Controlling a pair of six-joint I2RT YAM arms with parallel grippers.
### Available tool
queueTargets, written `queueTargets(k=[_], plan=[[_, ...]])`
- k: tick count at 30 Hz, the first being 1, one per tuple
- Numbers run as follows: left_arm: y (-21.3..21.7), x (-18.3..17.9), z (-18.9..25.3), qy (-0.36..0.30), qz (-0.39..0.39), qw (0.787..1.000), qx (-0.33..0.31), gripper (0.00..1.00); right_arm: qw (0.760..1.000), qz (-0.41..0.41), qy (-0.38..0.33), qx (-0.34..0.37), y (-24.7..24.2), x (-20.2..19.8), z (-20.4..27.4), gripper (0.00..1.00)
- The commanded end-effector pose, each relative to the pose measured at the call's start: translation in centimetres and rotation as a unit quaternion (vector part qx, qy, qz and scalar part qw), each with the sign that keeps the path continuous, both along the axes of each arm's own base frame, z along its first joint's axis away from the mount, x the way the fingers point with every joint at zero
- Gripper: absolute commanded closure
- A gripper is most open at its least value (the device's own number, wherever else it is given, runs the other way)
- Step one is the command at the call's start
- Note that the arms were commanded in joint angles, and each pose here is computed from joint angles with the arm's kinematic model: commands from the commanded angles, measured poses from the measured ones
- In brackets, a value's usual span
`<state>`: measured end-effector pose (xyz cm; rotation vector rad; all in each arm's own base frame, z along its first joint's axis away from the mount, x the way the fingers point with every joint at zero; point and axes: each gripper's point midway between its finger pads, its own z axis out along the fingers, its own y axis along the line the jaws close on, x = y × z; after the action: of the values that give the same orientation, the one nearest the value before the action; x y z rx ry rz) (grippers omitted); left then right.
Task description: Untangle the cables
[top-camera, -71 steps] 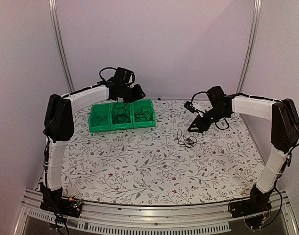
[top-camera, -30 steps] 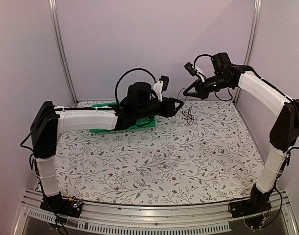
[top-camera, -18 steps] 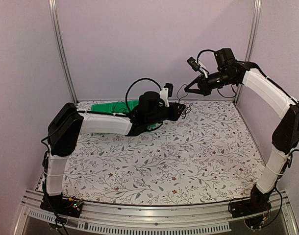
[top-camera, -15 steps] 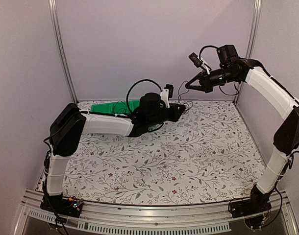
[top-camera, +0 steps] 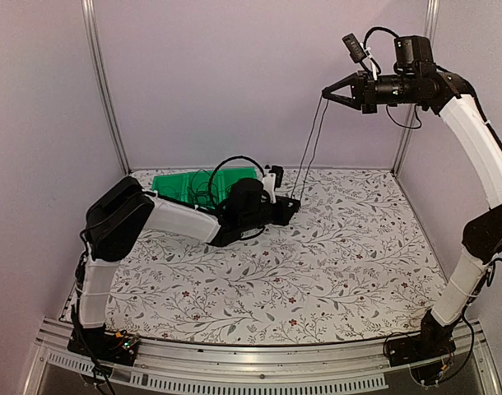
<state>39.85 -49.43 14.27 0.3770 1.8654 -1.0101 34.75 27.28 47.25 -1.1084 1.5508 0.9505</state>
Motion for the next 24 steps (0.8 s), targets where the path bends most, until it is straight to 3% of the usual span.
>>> queueTargets(k=[1,8,10,13,16,24], plan=[[2.5,-1.2,-1.9,0.023,0.007,0.999,0.027,0.93,0.998,0.004,-0.036,0.043,-0.9,-1.5,4.6,1.00],[5.2,-2.7,-4.2,0.050,0.022,0.997,0.056,0.95,0.995,0.006,-0.066,0.068,-1.5,-2.4,7.5,1.00],[5.9,-2.2,-5.6,0.081,0.036,0.994,0.060,0.90,0.994,0.011,-0.079,0.079,-1.6,-2.9,8.8,1.00],[7.3,-1.7,-7.5,0.121,0.072,0.987,0.072,0.74,0.991,0.017,-0.096,0.095,-1.9,-3.9,10.6,1.00],[8.9,-1.3,-8.7,0.149,0.118,0.977,0.096,0.67,0.988,0.025,-0.103,0.110,-2.1,-5.0,11.9,1.00],[10.5,-1.4,-8.0,0.153,0.145,0.972,0.109,0.66,0.989,0.030,-0.092,0.115,-2.0,-5.2,11.9,1.00]])
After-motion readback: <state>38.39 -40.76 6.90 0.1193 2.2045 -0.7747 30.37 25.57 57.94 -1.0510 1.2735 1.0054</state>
